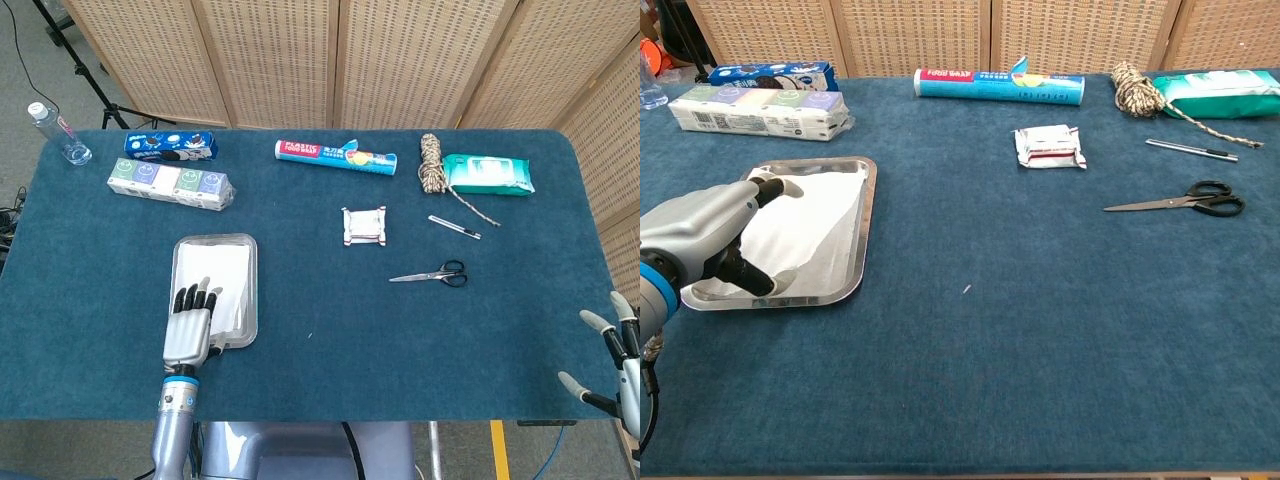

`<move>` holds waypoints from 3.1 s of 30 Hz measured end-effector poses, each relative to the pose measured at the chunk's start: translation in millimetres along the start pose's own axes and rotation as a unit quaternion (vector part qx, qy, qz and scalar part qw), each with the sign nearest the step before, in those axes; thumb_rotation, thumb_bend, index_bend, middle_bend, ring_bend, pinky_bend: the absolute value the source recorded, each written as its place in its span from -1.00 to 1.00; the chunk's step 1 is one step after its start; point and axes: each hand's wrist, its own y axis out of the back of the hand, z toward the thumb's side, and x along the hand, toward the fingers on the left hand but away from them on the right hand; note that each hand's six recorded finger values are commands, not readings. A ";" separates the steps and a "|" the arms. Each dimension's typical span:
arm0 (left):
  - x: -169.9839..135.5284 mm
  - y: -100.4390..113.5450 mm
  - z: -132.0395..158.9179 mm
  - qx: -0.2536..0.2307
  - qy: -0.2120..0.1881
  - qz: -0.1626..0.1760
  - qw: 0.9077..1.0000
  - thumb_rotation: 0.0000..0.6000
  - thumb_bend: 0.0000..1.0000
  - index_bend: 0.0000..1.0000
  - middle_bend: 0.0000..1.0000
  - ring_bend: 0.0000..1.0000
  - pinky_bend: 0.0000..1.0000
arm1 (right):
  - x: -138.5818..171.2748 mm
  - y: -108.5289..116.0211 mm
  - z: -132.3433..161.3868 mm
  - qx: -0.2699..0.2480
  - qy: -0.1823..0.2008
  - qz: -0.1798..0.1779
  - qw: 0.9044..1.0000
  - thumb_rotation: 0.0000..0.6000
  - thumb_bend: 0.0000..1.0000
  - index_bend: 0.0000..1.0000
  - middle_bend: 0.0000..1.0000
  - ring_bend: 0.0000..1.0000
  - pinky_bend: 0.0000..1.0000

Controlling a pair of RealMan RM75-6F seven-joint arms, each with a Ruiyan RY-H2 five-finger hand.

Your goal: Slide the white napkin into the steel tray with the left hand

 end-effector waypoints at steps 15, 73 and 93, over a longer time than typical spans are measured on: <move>-4.6 23.2 7.5 -0.058 -0.035 0.030 0.997 1.00 -0.40 -0.85 -1.00 -1.00 -1.00 | 0.8 1.0 0.1 -0.001 0.003 -0.004 1.000 1.00 -0.89 -0.59 -1.00 -1.00 -1.00; 30.6 61.8 -42.3 -0.062 -0.067 -0.152 0.984 1.00 -0.28 -0.36 -1.00 -1.00 -1.00 | -0.2 -0.6 0.2 -0.001 -0.001 0.002 1.000 1.00 -0.89 -0.59 -1.00 -1.00 -1.00; 38.3 20.8 -39.0 -0.035 -0.043 -0.192 0.980 1.00 -0.28 -0.36 -1.00 -1.00 -1.00 | 0.2 2.2 -1.7 -0.005 -0.003 -0.002 1.000 1.00 -0.89 -0.59 -1.00 -1.00 -1.00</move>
